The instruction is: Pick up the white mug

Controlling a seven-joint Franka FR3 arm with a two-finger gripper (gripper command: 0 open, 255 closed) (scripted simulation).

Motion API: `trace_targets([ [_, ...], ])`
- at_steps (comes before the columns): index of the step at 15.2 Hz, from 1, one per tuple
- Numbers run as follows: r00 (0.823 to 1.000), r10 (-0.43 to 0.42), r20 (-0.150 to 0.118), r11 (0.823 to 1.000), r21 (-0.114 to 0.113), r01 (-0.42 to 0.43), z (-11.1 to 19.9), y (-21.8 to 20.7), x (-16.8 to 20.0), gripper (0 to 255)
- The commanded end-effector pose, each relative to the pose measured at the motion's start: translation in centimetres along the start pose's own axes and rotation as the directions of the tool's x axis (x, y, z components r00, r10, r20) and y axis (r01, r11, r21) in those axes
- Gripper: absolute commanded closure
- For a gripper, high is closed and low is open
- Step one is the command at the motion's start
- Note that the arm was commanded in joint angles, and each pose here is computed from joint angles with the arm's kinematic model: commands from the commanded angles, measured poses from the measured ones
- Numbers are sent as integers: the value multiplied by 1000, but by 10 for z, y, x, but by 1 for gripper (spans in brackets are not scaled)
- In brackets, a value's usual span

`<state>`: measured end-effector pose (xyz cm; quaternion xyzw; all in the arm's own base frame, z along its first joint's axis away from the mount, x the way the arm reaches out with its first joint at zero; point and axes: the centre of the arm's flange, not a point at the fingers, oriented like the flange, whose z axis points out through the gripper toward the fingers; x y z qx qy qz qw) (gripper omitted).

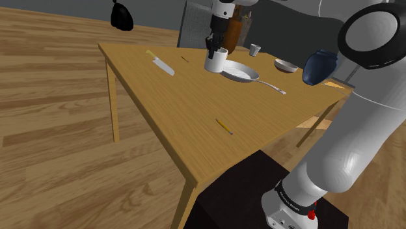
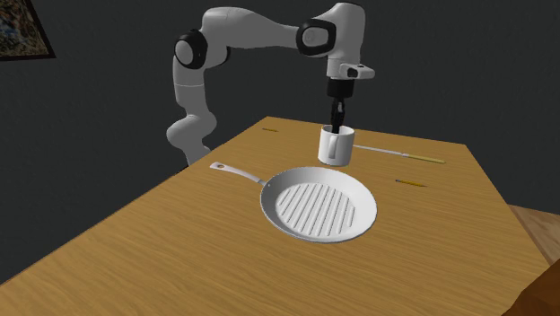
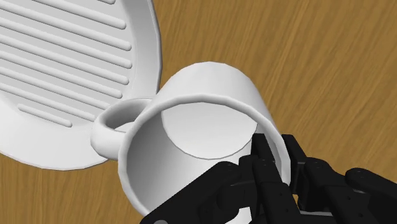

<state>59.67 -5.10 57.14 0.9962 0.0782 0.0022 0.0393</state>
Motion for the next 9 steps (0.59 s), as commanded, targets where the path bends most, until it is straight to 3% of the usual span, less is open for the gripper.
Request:
trace_targets([
  [1,1000,0,0,1000,0,0,-10,2,0,255],
  [9,1000,0,0,1000,0,0,-42,4,0,255],
])
